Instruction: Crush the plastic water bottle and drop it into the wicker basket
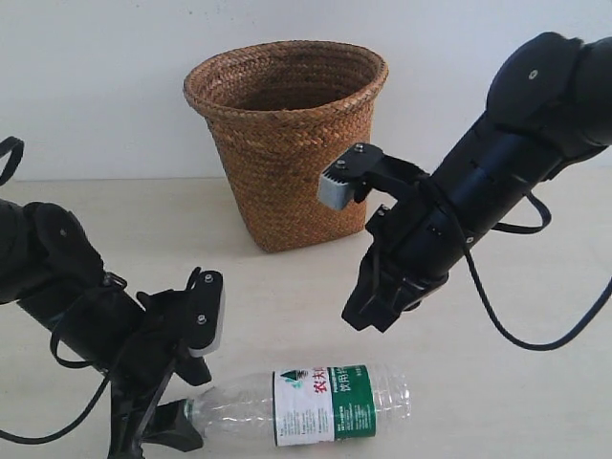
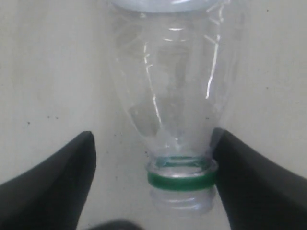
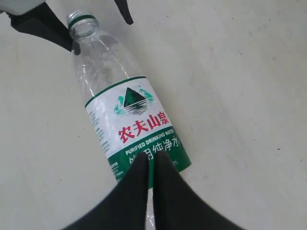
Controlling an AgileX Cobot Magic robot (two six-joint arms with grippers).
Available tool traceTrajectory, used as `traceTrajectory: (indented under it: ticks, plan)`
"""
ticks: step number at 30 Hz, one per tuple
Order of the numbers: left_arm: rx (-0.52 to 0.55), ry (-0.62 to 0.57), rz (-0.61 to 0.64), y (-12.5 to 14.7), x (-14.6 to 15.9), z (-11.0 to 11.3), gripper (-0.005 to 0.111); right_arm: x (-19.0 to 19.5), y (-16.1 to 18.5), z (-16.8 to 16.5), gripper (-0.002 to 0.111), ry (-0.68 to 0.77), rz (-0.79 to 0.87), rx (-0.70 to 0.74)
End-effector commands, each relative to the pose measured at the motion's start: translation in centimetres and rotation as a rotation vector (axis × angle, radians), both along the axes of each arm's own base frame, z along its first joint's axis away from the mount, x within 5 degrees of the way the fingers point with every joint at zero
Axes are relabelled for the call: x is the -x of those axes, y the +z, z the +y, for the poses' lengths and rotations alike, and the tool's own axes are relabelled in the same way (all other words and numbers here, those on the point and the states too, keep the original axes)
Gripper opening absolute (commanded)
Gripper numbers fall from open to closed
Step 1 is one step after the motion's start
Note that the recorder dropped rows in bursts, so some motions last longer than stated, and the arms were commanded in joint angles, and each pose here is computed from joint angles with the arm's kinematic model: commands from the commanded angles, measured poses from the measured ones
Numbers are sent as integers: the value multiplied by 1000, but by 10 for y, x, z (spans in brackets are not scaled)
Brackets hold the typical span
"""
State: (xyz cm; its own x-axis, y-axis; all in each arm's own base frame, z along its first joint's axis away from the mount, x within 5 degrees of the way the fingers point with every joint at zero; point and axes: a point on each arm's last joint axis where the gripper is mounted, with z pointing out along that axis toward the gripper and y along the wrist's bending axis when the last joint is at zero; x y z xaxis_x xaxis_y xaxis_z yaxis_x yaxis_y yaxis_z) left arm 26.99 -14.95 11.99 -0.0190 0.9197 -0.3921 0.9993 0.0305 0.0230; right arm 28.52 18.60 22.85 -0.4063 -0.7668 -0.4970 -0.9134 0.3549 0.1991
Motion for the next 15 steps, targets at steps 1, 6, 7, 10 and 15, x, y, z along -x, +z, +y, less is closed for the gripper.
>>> traceTrajectory:
  ticks: [1, 6, 7, 10, 15]
  plan:
    - [-13, -26, 15, -9, 2, -1, 60, -3, -12, 3, 0, -3, 36, 7]
    - [-15, -32, -1, -9, 1, -1, 46, -5, -18, 4, 0, -6, 54, 8]
    - [-16, -31, -3, -9, 0, -1, 42, -5, -18, 4, 0, -6, 56, 9]
    - [-16, -30, -5, -9, 0, -1, 28, -4, -18, 6, 0, -7, 59, 4]
    - [-14, -35, 7, -9, 2, -1, 6, 5, -17, 19, 0, -42, 116, -5]
